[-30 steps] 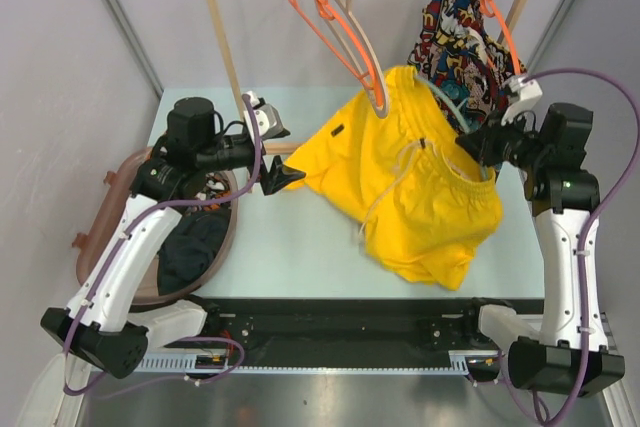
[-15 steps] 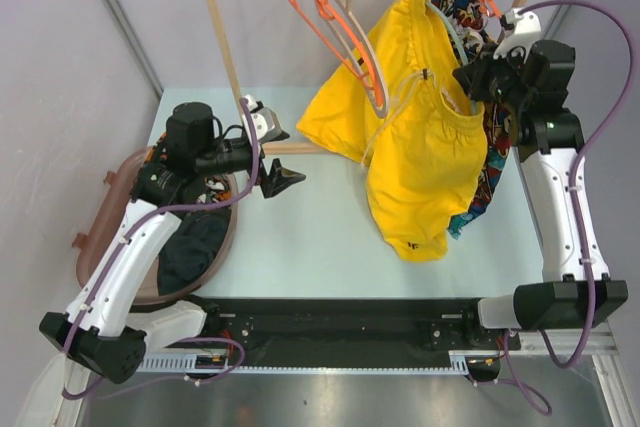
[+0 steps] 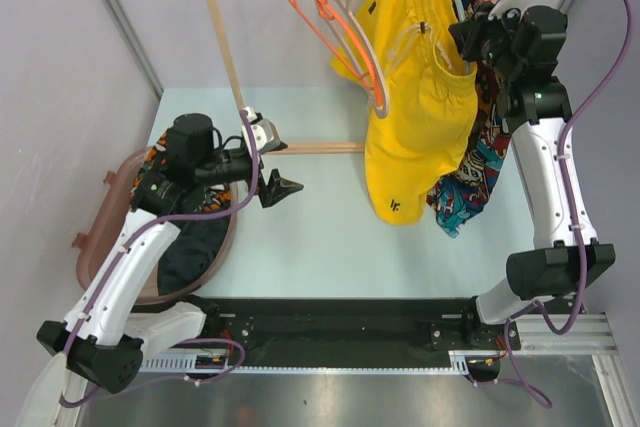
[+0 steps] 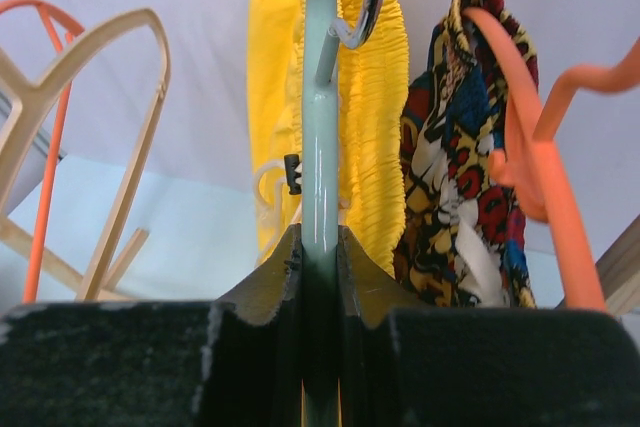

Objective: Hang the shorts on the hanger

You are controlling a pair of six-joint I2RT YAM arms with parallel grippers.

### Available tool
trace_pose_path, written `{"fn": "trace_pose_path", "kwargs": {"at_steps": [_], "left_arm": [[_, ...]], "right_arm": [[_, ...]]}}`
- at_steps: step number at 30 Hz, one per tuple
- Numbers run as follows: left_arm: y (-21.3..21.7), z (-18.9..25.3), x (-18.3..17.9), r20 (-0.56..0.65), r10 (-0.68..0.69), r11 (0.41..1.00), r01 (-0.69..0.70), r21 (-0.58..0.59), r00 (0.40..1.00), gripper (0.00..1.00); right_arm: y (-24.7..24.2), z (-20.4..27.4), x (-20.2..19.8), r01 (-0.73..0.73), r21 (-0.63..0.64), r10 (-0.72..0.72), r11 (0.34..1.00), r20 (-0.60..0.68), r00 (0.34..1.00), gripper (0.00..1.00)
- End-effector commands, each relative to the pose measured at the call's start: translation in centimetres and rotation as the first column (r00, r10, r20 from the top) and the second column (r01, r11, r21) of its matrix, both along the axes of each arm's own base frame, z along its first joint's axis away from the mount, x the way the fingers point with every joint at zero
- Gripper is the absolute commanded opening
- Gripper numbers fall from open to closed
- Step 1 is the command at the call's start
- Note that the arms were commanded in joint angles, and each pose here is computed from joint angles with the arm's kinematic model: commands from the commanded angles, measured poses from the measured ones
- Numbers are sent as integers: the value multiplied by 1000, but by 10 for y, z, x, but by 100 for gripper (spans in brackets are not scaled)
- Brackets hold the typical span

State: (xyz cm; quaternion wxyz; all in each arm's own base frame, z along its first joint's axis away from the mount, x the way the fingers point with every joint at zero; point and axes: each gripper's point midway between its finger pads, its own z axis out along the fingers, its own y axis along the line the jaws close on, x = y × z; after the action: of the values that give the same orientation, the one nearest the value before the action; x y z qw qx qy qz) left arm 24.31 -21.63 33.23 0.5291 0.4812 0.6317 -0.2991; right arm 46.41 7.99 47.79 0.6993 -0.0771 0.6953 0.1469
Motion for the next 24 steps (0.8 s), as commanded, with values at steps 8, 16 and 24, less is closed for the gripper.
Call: {"fn": "trace_pose_path", "kwargs": {"at_steps": [8,16,24], "left_arm": [[5,1,-3,47,6,1000,-6,5,999,100],[8,-6,2,27,32,999,-33,30,999,100],[24,-11,22,-146,169,985,-173,-16,975,100]], "right_arm": [[-4,78,17,33,53,-44,998,235,971,0],[-6,54,31,59,24,-62,998,174,983,0],[-21,56,27,78,26,-81,997,141,987,41]]}}
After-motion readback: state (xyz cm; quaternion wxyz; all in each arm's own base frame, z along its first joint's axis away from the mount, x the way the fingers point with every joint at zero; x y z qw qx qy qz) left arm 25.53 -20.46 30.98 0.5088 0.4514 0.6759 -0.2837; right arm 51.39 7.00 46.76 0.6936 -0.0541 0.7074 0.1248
